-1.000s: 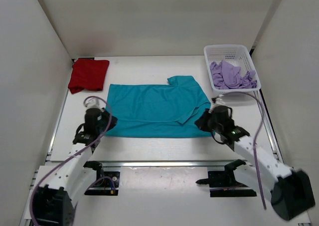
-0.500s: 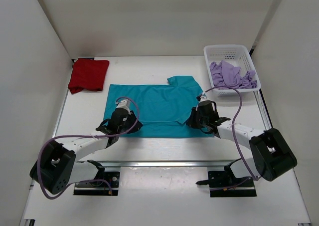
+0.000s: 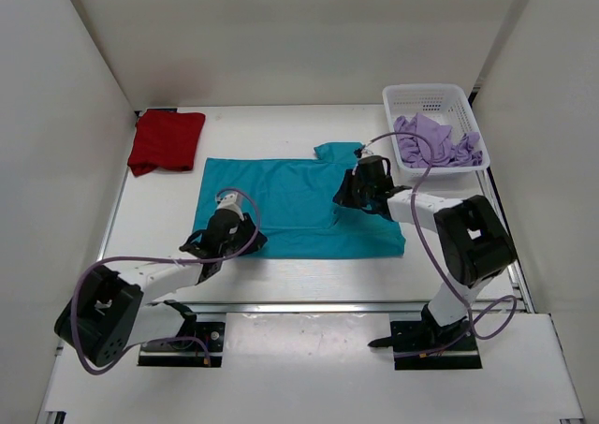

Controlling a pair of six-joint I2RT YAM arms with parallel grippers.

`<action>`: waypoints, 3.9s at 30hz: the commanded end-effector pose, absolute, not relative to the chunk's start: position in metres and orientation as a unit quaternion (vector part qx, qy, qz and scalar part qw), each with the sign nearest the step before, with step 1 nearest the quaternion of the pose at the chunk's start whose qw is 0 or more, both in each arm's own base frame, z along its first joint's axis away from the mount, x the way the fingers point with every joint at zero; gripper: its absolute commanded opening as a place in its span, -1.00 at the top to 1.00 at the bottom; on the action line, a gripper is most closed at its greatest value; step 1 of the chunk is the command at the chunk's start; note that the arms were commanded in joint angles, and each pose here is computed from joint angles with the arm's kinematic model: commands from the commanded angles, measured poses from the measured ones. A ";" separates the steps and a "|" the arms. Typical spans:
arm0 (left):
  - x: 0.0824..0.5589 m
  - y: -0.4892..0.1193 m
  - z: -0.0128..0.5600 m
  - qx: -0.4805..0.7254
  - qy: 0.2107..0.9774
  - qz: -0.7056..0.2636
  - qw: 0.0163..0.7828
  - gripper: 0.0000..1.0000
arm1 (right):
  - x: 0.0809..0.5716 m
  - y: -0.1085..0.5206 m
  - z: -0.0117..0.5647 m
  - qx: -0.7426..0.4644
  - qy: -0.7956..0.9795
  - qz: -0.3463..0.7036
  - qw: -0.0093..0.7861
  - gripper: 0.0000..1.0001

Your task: Fold and stack the t-shirts

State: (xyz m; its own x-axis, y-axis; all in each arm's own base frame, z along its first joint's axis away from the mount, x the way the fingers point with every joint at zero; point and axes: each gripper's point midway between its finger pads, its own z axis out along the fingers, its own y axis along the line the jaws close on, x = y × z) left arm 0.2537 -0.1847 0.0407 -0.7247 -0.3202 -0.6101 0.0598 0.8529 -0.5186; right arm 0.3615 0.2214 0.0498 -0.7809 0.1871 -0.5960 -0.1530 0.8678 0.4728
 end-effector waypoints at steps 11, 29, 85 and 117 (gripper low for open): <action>0.258 -0.264 0.065 0.034 0.887 -0.264 0.378 0.35 | 0.294 0.207 0.073 -0.011 0.882 0.263 0.392 1.00; 0.241 -0.241 0.042 0.002 0.894 -0.276 0.353 0.36 | 0.346 0.247 0.050 -0.012 0.896 0.301 0.328 1.00; 0.219 -0.195 0.059 -0.043 0.872 -0.319 0.369 0.19 | 0.535 0.158 0.086 -0.005 0.910 0.117 0.398 0.54; 0.221 -0.202 0.057 -0.045 0.870 -0.324 0.369 0.20 | 0.437 0.190 0.110 -0.036 0.900 0.117 0.417 1.00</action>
State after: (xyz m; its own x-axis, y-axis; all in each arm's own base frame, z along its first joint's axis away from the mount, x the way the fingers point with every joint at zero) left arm 0.2167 -0.2007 0.0484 -0.7498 -0.2906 -0.5944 0.1499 0.8004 -0.5805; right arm 0.4351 0.1736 0.0760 -0.7563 -0.0308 -0.6535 -0.1366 0.9843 0.1117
